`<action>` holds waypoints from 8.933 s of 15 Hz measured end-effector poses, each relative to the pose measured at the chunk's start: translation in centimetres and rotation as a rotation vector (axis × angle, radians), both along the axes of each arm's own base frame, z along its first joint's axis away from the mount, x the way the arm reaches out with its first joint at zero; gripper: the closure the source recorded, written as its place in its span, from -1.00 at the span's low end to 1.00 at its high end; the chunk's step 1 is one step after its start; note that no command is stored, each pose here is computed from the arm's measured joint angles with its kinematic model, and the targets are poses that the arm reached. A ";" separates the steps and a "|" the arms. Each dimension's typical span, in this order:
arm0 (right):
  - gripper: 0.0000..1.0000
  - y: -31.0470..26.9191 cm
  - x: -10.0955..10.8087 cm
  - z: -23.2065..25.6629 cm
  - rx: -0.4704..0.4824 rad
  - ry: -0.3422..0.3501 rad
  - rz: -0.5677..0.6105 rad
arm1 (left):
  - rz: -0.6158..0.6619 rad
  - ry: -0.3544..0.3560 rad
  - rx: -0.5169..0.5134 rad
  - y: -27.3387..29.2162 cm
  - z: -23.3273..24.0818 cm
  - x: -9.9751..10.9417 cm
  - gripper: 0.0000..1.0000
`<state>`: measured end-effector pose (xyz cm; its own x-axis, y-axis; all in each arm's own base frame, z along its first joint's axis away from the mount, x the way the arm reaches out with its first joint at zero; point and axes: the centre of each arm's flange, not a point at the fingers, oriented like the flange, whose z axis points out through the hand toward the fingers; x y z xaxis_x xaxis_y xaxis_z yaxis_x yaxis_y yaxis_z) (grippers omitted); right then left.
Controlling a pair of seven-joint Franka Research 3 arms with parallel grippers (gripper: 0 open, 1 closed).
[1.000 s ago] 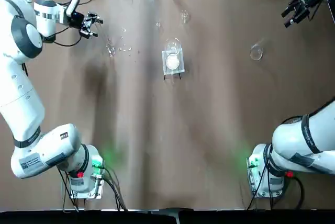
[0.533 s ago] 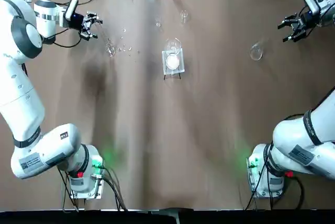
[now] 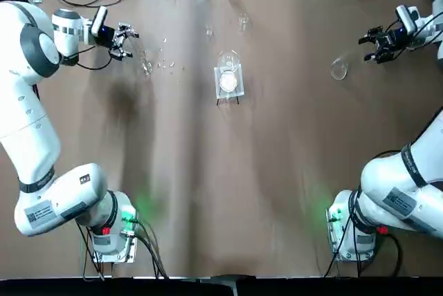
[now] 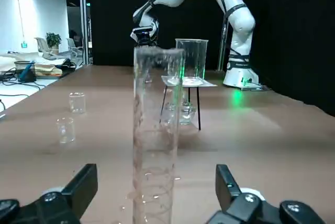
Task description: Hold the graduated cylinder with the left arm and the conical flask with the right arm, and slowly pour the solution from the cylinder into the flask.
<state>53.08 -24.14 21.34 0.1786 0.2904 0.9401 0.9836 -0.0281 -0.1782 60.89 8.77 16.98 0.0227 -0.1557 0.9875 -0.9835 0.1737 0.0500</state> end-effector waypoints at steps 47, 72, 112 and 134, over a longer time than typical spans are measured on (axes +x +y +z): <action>-0.29 2.8 0.2 -8.6 0.217 -0.269 -0.036 | 0.008 -0.027 0.039 -2.2 1.2 1.9 0.32; -0.09 3.0 0.2 -8.5 0.248 -0.274 -0.050 | -0.108 -0.119 0.391 -24.4 18.6 4.6 0.32; 0.22 4.2 6.2 11.8 0.029 -0.393 0.160 | -0.273 -0.304 1.250 -50.1 25.8 -9.5 0.32; 0.22 16.8 6.7 28.3 -0.269 -0.083 0.193 | -0.268 -0.470 1.464 -53.3 25.3 -12.4 0.32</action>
<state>59.77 -7.38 49.67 0.0223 0.5512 0.8341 0.9862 0.1247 -0.1088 48.50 -44.50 42.31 -0.4178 -0.9016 -0.1115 -0.9084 0.4167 0.0346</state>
